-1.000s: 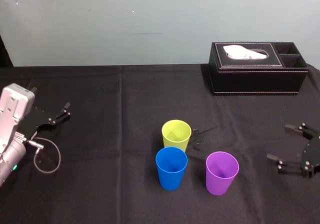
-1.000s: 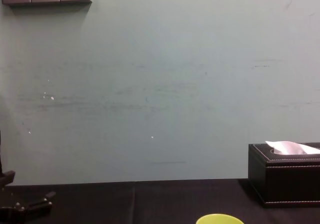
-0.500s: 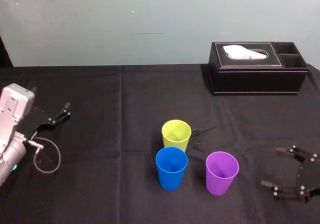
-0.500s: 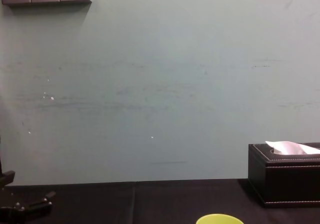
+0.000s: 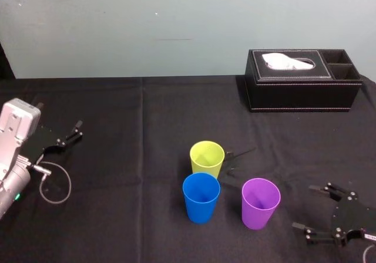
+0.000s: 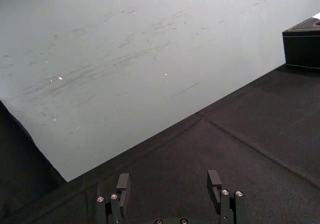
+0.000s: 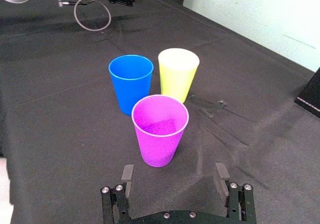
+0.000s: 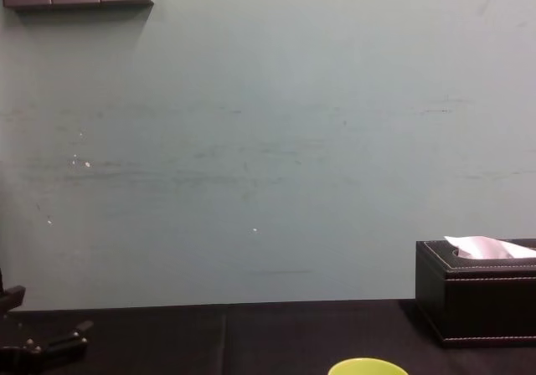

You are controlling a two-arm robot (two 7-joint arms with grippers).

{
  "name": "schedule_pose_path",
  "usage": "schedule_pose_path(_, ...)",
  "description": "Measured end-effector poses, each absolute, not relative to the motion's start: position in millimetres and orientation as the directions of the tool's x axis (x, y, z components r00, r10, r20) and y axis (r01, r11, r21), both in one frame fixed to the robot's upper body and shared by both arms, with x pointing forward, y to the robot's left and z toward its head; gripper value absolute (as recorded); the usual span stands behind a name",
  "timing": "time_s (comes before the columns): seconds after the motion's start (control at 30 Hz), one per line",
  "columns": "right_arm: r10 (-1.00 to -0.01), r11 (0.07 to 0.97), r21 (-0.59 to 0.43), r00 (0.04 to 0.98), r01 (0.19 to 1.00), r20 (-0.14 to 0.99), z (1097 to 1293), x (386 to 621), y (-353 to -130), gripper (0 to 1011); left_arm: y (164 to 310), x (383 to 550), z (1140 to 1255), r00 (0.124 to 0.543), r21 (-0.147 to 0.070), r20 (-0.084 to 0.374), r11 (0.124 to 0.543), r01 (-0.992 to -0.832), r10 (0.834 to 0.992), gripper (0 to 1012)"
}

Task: Stack the three plastic cups sequentially using one hand.

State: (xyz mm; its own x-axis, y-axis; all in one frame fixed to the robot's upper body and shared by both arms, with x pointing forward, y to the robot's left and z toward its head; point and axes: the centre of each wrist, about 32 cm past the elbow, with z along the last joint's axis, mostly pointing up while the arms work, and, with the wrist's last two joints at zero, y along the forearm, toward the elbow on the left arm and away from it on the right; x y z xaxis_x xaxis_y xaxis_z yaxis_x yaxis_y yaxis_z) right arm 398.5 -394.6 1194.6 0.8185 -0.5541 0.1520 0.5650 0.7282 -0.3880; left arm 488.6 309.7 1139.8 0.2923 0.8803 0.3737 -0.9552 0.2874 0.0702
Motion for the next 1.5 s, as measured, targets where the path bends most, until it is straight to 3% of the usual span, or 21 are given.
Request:
schedule_pose_path(0.47,-0.57,0.733,-0.381,0.815,0.563,0.109,1177.5,409.4,-382.9,1004,309.7,488.6,1139.8,0.292,0.07,0.374,0.287,-0.955,0.88,1010)
schedule_pose_path(1.5,-0.546,0.763,-0.361,0.833,0.537,0.086,1172.6,416.5,-370.5,1004,309.7,488.6,1139.8,0.292,0.07,0.374,0.287,-0.955,0.88,1010)
